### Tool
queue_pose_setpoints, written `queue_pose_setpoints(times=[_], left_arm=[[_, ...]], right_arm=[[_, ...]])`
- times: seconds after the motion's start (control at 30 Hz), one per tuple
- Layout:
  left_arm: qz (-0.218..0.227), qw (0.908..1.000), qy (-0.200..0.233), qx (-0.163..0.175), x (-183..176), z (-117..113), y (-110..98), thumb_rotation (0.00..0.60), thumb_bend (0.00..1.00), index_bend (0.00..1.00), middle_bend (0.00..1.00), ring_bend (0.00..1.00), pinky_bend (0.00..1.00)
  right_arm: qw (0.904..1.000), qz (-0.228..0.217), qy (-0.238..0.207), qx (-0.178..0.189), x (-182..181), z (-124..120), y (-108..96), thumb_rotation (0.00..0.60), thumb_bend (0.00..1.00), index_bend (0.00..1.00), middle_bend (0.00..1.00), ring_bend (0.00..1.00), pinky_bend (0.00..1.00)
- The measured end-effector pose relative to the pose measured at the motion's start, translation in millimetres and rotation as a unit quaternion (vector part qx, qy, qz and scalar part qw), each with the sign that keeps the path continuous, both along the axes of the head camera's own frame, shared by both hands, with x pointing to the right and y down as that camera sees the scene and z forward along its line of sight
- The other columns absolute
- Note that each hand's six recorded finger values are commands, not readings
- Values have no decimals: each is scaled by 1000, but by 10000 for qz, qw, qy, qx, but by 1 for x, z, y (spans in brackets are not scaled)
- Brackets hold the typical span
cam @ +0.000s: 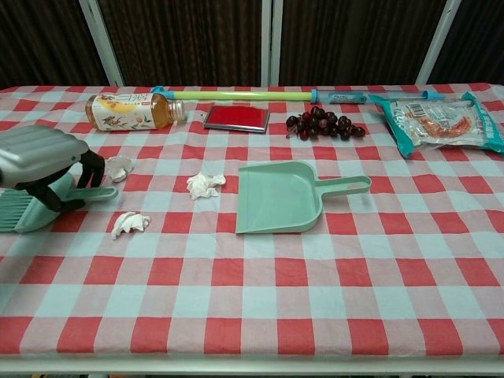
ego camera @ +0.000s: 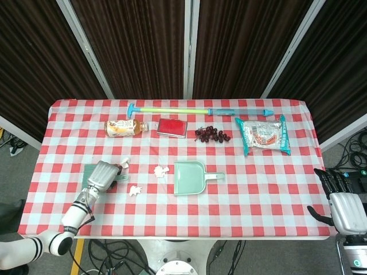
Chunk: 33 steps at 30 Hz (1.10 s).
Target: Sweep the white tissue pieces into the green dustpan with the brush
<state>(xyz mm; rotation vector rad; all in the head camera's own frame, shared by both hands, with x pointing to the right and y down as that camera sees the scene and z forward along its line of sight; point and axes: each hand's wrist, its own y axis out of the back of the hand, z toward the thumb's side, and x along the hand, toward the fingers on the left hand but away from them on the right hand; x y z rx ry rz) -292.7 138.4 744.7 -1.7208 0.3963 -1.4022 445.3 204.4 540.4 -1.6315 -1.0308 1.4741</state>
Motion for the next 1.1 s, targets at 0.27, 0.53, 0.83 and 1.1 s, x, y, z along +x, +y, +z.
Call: queue_pose_setpoints(times=[0.27, 0.53, 0.83, 1.1], left_arm=[[-275, 9932, 1062, 384, -12, -35, -24, 600, 417, 508, 551, 752, 906], [-216, 9845, 1575, 737, -31, -68, -49, 600, 417, 508, 552, 750, 906], [-75, 9829, 1629, 851, -31, -77, -49, 600, 416, 508, 552, 747, 906], [-129, 9839, 1569, 844, -35, -74, -45, 600, 417, 508, 552, 747, 905]], right_arm=[[9989, -309, -96, -332, -22, 16, -11, 600, 203, 119, 216, 27, 79], [9930, -971, -61, -674, -84, 57, -47, 600, 97, 187, 253, 84, 169], [9824, -1531, -146, -1060, -183, 118, -80, 600, 118, 266, 283, 97, 206], [9741, -1804, 291, -1335, -232, 164, -81, 600, 147, 338, 304, 113, 217]])
